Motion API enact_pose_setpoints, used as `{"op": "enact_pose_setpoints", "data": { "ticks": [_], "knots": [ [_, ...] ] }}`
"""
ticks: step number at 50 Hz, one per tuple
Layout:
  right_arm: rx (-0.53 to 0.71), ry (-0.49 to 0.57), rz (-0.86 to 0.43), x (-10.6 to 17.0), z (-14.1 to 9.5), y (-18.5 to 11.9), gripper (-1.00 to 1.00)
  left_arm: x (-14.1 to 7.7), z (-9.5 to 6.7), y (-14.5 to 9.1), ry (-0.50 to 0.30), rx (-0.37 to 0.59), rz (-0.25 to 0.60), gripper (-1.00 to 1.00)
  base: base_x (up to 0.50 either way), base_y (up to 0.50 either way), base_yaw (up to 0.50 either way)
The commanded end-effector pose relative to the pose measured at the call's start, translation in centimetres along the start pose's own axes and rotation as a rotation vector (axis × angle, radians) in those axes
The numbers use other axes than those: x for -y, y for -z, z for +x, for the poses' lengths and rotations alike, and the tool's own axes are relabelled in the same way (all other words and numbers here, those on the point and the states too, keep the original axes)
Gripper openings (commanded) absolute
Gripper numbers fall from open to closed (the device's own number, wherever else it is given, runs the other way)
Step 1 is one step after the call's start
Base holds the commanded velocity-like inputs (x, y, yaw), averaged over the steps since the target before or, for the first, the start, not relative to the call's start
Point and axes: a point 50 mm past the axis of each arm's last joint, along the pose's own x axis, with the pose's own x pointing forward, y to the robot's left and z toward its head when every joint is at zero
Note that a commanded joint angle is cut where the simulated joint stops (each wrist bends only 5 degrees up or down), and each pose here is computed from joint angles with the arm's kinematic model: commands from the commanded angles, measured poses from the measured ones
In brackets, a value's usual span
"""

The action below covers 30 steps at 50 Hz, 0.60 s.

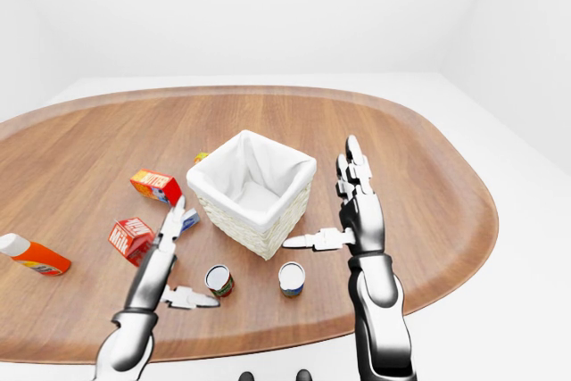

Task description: Pick up the tomato sauce, and put it in the basket.

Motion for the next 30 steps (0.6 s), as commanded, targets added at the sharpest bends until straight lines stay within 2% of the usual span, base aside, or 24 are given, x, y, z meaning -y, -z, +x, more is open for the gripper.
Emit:
{"op": "enact_pose_setpoints", "data": {
  "ticks": [1,30],
  "knots": [
    [0.005,0.002,0.000,0.1,0.1,-0.1,1.00,0.4,0.0,0.4,0.007,-0.016,0.011,1.00,0.00,0.00,0.00],
    [-0.002,-0.002,-0.001,-0.1,-0.1,0.0,1.00,1.3,0.0,1.5,0.016,-0.055,0.033,1.00,0.00,0.00,0.00]
  ]
}}
